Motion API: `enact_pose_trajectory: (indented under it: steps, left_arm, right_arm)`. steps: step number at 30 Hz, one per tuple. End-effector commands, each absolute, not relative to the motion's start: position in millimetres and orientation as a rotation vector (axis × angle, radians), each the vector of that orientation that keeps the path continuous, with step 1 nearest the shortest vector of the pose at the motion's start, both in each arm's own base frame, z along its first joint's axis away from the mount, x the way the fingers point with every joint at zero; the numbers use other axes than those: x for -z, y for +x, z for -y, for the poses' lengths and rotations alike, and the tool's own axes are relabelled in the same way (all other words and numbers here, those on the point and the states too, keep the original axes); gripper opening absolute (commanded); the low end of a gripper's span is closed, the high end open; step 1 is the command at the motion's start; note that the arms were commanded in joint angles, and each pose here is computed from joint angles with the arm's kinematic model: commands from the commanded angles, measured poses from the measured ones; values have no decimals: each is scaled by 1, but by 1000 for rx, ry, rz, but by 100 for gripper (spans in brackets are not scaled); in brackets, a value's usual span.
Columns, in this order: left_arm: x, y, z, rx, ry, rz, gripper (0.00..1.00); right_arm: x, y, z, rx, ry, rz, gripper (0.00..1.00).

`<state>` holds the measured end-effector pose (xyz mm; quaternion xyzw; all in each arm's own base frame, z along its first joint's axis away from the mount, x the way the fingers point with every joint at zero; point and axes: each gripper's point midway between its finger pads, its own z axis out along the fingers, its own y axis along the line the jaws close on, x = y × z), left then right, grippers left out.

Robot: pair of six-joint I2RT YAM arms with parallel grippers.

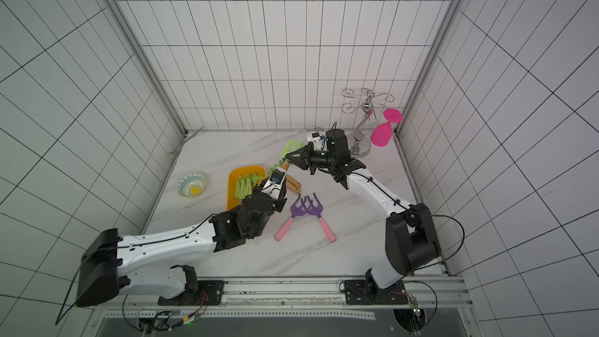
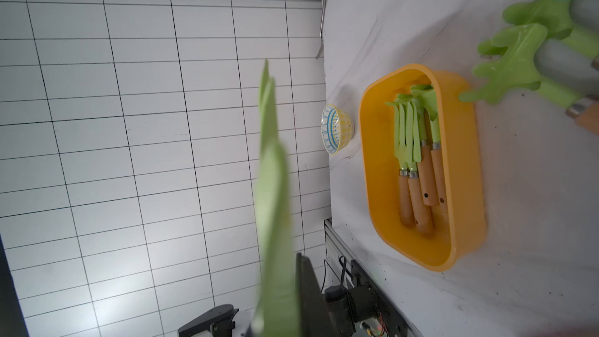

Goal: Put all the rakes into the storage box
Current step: Pick up the rake at the center of the board.

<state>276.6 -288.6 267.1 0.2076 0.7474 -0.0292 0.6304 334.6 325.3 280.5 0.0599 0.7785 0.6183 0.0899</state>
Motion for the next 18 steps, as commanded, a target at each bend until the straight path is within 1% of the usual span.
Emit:
enact_pose_trajectory:
  steps: [1,4,7,10,14,18]
  left_arm:
    - [-285,266,279,176,423,-1722,66]
    - [-291,260,270,287,413,-1781,73]
    - [-287,258,260,393,401,-1892,75]
    - [-278,257,260,516,414,-2030,75]
    - [-268,259,274,682,460,-2186,74]
    - [-262,256,292,791,530,-2221,73]
  right_arm:
    - [-308,354,-317,-1780,79,-2167,6]
    - [-305,358,-316,-1733,43,-2160,5]
    - [-304,360,-316,-1699,14,-2148,4]
    - [-302,359,-318,-1616,-53,-2150,3]
    - [-303,353,-324,-1474,-181,-2147,2]
    - [-301,349,-330,-1433,-215,-2145,2]
